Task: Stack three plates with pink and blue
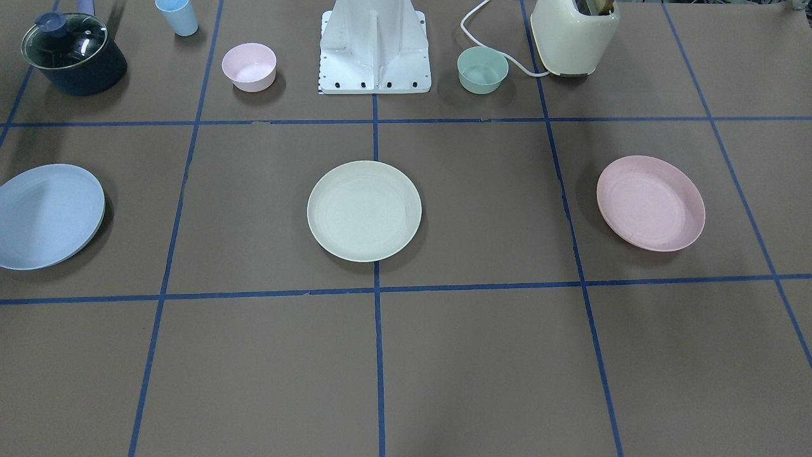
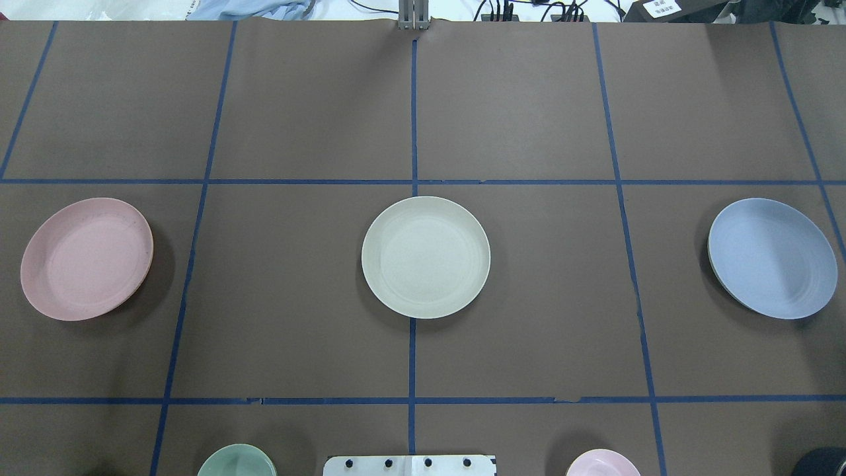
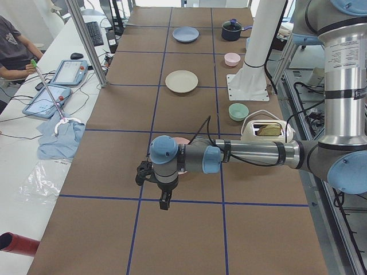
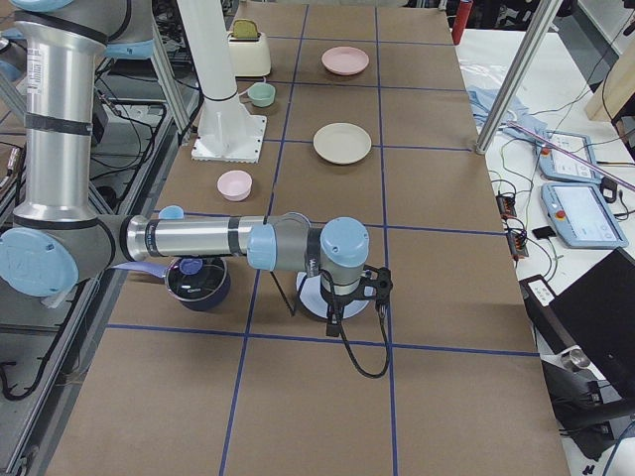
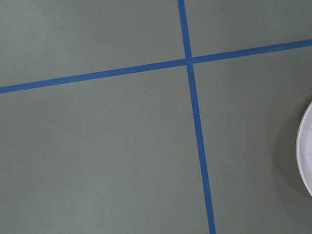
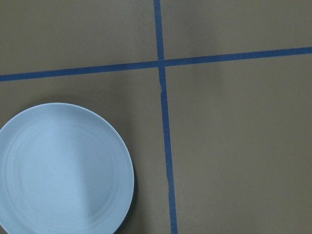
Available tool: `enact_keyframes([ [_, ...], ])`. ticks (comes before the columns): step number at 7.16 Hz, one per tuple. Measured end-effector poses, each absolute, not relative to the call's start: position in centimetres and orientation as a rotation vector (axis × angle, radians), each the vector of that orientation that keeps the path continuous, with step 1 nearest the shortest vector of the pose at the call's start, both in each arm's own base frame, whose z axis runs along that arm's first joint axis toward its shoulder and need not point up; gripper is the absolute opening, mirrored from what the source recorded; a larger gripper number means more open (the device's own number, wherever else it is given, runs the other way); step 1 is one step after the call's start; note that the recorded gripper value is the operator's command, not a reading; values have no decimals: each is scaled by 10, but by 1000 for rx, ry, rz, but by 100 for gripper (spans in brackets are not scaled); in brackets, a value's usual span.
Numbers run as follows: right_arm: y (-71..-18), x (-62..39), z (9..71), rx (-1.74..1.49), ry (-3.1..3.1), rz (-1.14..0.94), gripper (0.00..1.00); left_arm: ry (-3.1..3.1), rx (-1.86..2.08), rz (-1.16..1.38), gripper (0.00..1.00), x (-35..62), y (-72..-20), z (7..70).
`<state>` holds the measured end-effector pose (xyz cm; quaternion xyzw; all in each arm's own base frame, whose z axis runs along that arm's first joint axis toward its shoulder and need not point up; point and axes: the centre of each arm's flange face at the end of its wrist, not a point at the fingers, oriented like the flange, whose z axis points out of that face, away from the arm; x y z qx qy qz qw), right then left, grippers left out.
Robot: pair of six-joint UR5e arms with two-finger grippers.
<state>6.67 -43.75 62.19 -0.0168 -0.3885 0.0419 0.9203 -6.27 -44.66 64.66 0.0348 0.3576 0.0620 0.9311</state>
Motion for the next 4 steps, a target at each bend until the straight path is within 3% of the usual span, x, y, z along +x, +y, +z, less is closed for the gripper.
enact_keyframes([
  [4,-438,67,620,-30,-800,87,100,731,82,131,100,-63,-452,642],
])
